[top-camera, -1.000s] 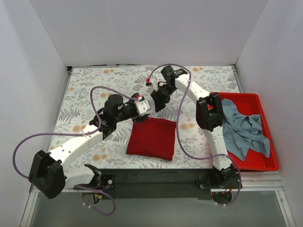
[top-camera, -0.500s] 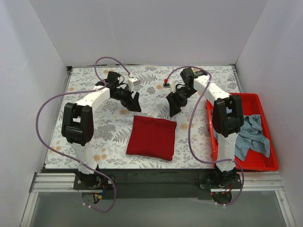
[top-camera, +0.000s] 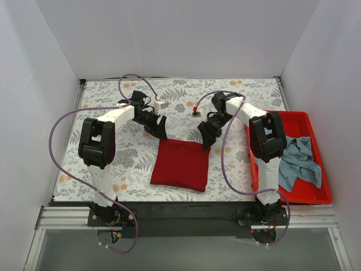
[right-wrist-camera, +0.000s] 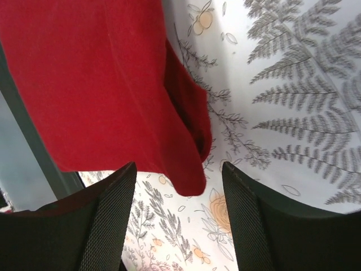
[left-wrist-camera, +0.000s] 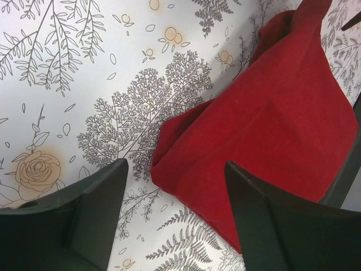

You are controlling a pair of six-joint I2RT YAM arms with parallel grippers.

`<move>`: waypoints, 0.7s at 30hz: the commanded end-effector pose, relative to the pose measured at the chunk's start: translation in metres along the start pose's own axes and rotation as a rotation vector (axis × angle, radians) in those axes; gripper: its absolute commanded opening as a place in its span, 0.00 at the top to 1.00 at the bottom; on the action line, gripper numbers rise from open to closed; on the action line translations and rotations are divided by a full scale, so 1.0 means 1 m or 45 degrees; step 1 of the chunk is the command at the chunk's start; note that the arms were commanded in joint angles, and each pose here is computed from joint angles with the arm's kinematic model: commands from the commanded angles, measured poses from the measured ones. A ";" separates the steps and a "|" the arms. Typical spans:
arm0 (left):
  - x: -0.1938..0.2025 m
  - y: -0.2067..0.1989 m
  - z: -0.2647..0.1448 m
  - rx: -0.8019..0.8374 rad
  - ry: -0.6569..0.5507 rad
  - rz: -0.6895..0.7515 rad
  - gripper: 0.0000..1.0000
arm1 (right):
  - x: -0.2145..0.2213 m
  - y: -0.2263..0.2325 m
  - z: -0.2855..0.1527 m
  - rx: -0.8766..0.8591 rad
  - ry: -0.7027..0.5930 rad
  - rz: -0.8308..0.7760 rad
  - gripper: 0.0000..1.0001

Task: Fold and stack the t-shirts
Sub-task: Fold the tshirt

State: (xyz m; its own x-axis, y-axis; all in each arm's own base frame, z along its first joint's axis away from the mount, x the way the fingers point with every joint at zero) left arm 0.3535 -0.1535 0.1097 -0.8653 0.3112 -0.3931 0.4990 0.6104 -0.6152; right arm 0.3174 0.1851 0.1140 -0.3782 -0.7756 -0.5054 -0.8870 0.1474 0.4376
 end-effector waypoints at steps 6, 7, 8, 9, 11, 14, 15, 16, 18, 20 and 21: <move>0.013 -0.001 0.003 0.024 0.035 -0.025 0.39 | 0.007 0.004 0.006 -0.016 0.060 -0.048 0.41; 0.013 0.001 0.004 0.021 0.034 -0.028 0.38 | 0.007 0.004 0.006 -0.016 0.065 -0.046 0.42; 0.013 0.001 0.005 0.021 0.033 -0.030 0.38 | 0.007 0.004 0.007 -0.016 0.070 -0.050 0.44; 0.013 0.002 0.005 0.021 0.031 -0.033 0.38 | 0.007 0.003 0.005 -0.006 0.070 -0.054 0.50; 0.011 0.002 0.006 0.020 0.013 -0.025 0.48 | 0.006 0.002 0.005 -0.004 0.070 -0.055 0.57; 0.006 -0.001 0.002 0.043 -0.017 -0.016 0.69 | 0.002 0.003 0.002 0.004 0.064 -0.053 0.75; 0.004 0.000 -0.003 0.049 -0.033 -0.020 0.87 | -0.001 0.004 -0.002 0.015 0.061 -0.057 0.89; 0.002 -0.001 -0.006 0.053 -0.045 -0.018 0.96 | -0.001 0.004 -0.002 0.015 0.063 -0.059 0.95; 0.000 -0.004 -0.018 0.058 -0.082 -0.021 1.00 | -0.006 0.008 -0.010 0.036 0.054 -0.068 0.99; 0.000 0.002 -0.029 0.033 -0.115 -0.037 1.00 | -0.013 0.011 -0.020 0.077 0.036 -0.093 0.99; -0.001 0.004 -0.033 0.011 -0.129 -0.032 1.00 | -0.015 0.010 -0.022 0.094 0.039 -0.102 0.99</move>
State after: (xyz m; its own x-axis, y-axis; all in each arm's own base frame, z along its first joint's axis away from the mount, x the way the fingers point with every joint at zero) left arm 0.3491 -0.1415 0.1012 -0.8941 0.2662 -0.3602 0.4454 0.6128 -0.6527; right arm 0.3127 0.1840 0.1096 -0.3308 -0.8193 -0.4682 -0.9012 0.1271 0.4143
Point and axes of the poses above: each gripper's point midway between its finger pads, its own z axis out along the fingers, its own y axis along the line the jaws close on, x = y × z, the point moved 7 cm from there along -z, back along the fingers, and after that the axes turned 14 degrees about -z, right-handed, at the moved point
